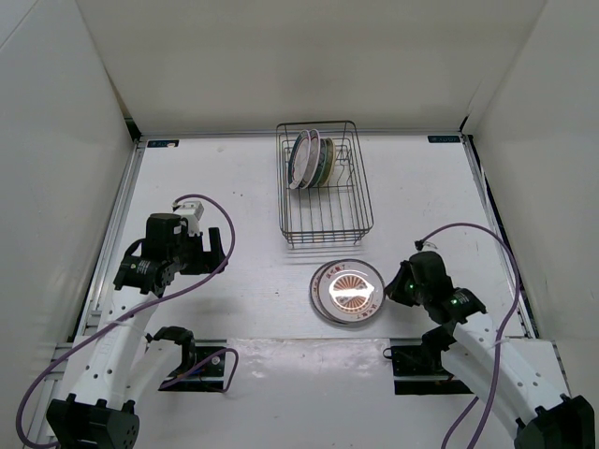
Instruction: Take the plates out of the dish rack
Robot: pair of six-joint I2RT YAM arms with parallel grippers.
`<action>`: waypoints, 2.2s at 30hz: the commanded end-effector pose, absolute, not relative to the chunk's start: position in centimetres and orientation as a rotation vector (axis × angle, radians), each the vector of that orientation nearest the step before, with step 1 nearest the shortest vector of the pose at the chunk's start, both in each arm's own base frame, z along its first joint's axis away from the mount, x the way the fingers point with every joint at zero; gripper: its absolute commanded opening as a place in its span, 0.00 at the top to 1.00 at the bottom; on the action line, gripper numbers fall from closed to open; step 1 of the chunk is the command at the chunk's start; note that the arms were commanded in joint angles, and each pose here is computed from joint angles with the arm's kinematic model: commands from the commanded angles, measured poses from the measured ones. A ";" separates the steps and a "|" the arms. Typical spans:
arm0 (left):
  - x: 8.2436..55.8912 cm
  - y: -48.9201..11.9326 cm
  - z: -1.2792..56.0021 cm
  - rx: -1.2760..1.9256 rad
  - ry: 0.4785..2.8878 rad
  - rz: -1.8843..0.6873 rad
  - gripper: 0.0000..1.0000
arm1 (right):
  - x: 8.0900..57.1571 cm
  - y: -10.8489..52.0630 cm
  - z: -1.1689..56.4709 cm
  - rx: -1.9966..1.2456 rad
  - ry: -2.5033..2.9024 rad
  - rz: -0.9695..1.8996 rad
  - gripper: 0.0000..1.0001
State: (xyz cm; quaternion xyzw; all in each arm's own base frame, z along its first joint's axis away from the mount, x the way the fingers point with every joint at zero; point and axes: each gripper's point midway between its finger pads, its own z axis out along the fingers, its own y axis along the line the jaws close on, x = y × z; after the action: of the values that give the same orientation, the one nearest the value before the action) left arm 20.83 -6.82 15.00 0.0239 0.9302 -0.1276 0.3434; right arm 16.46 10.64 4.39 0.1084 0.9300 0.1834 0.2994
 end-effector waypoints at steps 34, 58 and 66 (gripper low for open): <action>21.2 -6.8 15.1 0.072 2.418 -0.325 0.00 | 16.4 14.8 4.8 0.175 2.516 0.742 1.00; 21.6 -7.0 15.2 0.088 2.394 -0.330 0.00 | 18.1 15.4 7.8 0.114 2.488 0.729 0.85; 23.5 -6.7 17.2 -0.378 2.337 -0.411 0.00 | 18.0 11.2 16.0 0.075 2.401 0.481 0.20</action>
State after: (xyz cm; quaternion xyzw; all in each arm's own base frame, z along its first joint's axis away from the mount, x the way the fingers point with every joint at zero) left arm 22.17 -6.88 15.22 -0.0619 0.9238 -0.1416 0.3504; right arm 19.82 13.98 15.85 0.0394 0.9014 0.2487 0.3521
